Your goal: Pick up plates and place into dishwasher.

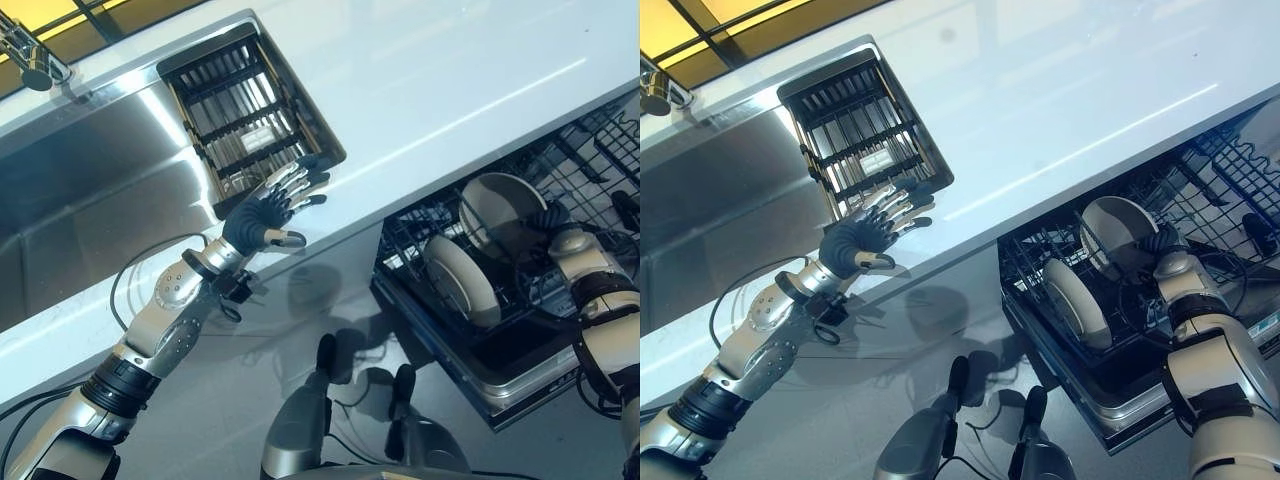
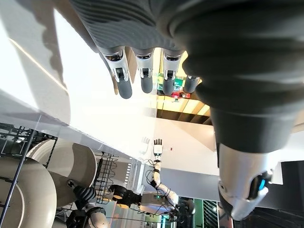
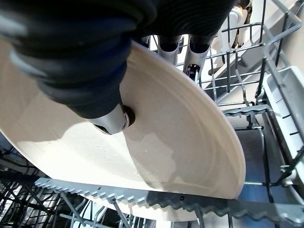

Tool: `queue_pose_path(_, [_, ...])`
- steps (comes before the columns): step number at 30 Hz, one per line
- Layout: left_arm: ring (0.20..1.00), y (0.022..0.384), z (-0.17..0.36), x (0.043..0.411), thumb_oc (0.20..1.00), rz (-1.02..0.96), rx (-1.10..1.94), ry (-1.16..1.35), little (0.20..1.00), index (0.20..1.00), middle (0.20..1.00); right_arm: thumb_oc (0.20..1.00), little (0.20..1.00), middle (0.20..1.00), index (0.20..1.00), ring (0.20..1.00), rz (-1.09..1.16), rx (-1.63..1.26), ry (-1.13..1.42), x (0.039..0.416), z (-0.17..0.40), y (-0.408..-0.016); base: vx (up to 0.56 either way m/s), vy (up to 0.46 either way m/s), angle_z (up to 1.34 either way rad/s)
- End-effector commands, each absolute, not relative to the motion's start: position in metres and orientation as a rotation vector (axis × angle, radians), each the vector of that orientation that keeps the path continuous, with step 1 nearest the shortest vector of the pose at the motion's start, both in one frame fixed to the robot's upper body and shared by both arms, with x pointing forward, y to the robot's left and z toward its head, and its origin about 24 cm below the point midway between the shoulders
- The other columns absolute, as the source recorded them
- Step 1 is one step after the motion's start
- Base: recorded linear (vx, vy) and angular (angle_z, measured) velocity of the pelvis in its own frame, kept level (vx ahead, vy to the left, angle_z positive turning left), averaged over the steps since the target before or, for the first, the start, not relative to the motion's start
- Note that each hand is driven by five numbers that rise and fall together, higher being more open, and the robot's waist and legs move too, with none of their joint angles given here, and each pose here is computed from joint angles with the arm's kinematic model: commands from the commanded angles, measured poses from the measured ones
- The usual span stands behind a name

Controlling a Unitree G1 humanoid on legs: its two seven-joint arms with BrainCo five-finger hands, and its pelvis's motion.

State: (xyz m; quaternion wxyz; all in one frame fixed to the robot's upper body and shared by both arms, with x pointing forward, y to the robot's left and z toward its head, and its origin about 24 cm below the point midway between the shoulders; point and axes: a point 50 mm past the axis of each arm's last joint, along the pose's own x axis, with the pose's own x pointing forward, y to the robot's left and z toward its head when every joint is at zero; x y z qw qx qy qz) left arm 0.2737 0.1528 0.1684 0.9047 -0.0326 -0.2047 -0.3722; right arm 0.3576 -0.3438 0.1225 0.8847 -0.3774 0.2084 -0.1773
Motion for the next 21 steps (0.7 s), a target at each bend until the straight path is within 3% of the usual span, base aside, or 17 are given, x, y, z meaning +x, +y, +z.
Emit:
queue_pose_path(1, [1.000,0.142,0.178,0.274,1.000,-0.817,-0.071,-0.463,1.000,1.000,1.000,1.000,1.000,1.000,1.000,1.000,-0.363,-0.736,0.245,0.379,0.166,-0.325,0.00,0.000,0.00])
queue_pose_path(9, [1.000,0.137,0.163,0.263,1.000,-0.846,-0.140,-0.444,1.000,1.000,1.000,1.000,1.000,1.000,1.000,1.000,-0.664,-0.464,0.004,0.357,0.149,-0.331,0.01,0.080,-0.03])
queue_pose_path(21, [1.000,0.120,0.151,0.261,1.000,-0.842,-0.181,-0.434,1.000,1.000,1.000,1.000,1.000,1.000,1.000,1.000,-0.820,-0.297,0.075,0.316,0.079,-0.343,0.02,0.078,-0.10])
